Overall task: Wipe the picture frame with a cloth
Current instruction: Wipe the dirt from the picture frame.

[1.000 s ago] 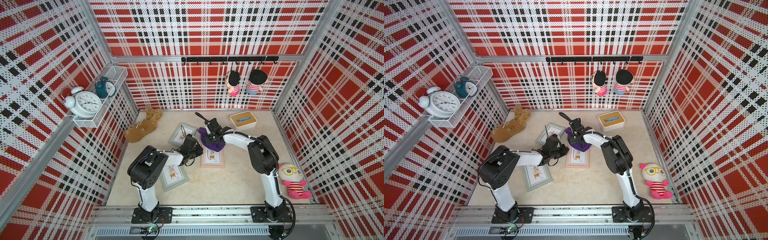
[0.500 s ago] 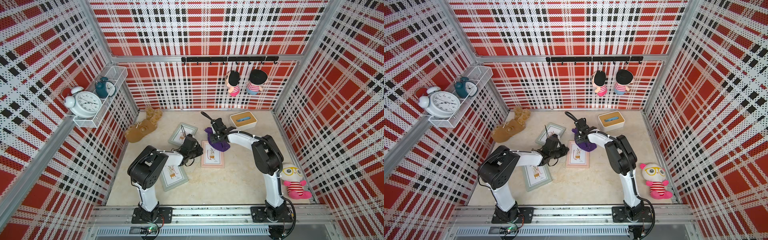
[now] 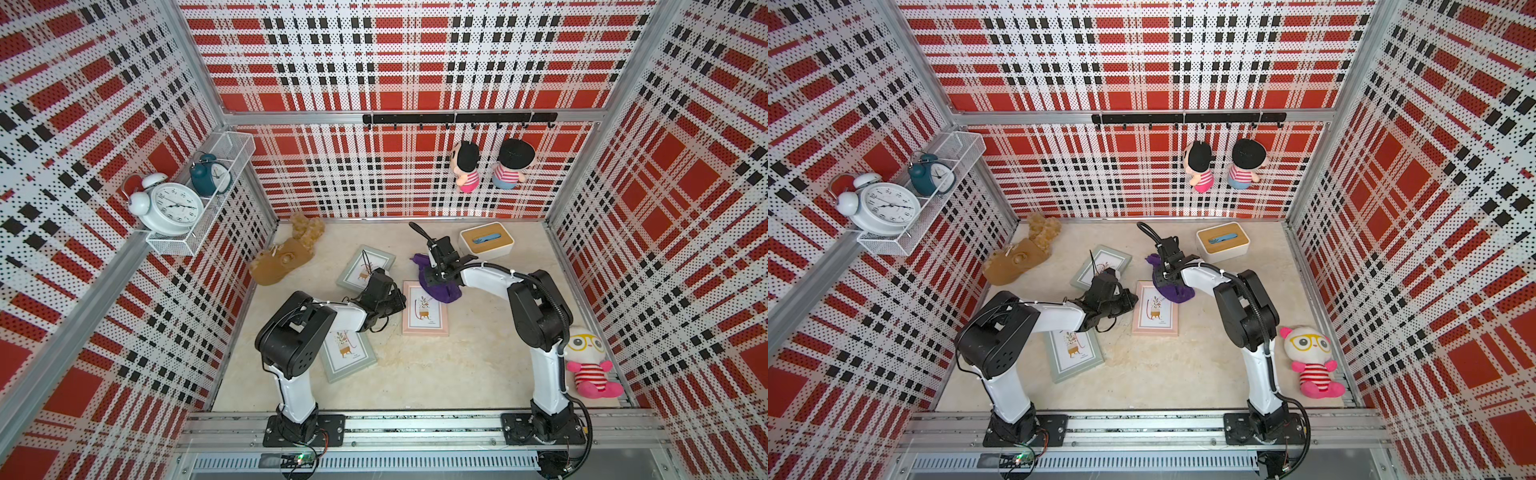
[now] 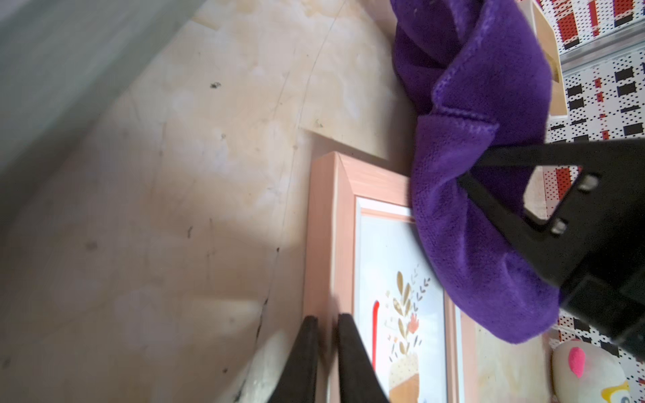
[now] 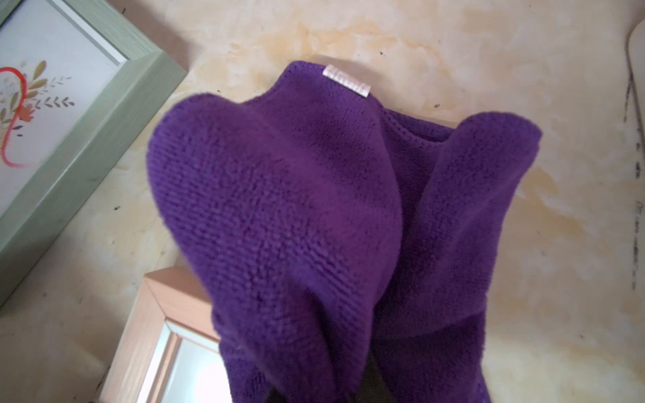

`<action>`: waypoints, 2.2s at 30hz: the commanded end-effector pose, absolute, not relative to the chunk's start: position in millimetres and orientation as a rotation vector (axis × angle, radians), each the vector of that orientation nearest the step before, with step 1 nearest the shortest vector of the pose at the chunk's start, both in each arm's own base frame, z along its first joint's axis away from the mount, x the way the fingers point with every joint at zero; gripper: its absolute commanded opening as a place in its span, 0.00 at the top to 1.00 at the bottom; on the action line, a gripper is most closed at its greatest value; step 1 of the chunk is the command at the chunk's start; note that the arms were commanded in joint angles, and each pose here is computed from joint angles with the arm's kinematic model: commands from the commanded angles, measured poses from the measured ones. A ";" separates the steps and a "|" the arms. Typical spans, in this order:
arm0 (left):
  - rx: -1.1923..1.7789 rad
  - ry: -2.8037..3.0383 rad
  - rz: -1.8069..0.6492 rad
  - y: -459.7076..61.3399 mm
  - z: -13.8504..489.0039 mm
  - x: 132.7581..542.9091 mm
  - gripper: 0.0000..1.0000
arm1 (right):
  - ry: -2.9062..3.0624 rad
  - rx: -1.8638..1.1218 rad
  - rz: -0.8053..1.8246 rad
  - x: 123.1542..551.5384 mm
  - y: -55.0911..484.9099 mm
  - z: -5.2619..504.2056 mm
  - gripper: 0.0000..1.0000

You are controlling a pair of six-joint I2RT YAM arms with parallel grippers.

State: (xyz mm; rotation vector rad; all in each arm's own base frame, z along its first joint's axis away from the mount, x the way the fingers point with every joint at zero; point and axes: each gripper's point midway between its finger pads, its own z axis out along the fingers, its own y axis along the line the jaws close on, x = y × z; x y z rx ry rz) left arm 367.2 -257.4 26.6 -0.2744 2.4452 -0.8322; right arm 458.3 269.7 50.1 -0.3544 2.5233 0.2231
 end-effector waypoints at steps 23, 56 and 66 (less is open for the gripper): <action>-0.264 2.786 -0.613 -238.2 -47.5 300.1 0.85 | 2.704 -0.440 0.252 418.6 298.9 -2.2 1.00; -0.246 2.619 -0.844 -280.5 13.0 356.4 0.76 | 2.578 -0.205 0.536 431.8 247.2 36.6 1.00; -0.309 2.621 -0.823 -261.5 2.7 360.9 0.76 | 2.598 -0.112 0.060 441.5 181.9 33.4 1.00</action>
